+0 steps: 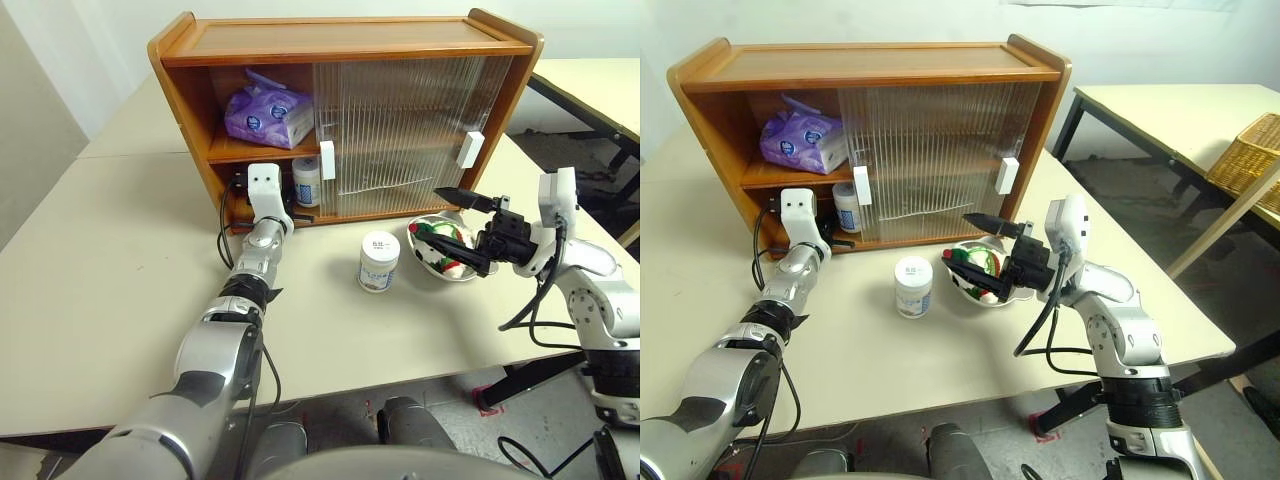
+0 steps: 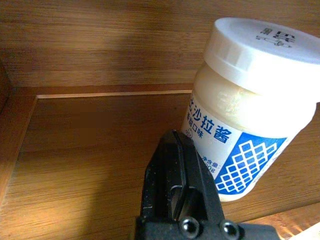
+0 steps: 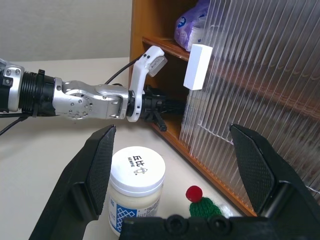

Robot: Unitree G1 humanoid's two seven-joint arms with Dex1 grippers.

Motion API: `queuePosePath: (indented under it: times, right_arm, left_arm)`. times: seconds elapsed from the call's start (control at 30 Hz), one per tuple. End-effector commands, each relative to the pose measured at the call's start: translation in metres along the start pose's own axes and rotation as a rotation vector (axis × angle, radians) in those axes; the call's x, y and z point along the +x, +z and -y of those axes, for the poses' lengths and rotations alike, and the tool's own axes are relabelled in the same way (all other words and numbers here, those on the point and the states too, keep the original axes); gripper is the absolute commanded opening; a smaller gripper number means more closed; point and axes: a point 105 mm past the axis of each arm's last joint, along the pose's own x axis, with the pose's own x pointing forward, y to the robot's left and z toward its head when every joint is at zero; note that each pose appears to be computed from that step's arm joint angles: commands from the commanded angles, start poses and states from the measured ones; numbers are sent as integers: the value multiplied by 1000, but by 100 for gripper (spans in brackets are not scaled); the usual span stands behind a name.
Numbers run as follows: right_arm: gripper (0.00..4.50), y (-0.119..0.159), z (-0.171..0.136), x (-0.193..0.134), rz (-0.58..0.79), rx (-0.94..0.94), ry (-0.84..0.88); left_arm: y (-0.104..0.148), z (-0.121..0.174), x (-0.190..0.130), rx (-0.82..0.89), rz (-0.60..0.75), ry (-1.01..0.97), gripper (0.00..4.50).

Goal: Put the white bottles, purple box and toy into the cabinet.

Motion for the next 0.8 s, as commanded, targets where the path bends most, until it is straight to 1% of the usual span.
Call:
queuePosePath:
  times: [0.03, 0.47, 0.67, 0.8]
  right_arm:
    - [450, 2, 0, -1, 0, -7, -4]
    - [450, 2, -1, 2, 3, -6, 2]
    - [450, 1, -1, 2, 3, -1, 8]
    - [450, 0, -1, 5, 4, 2, 21]
  left_arm:
    - [-2, 5, 0, 20, -8, -23, 2]
    - [-12, 12, -3, 16, -25, -67, 2]
    - [7, -3, -9, -24, 116, -16, 2]
    - [4, -6, -18, -37, 154, -33, 2]
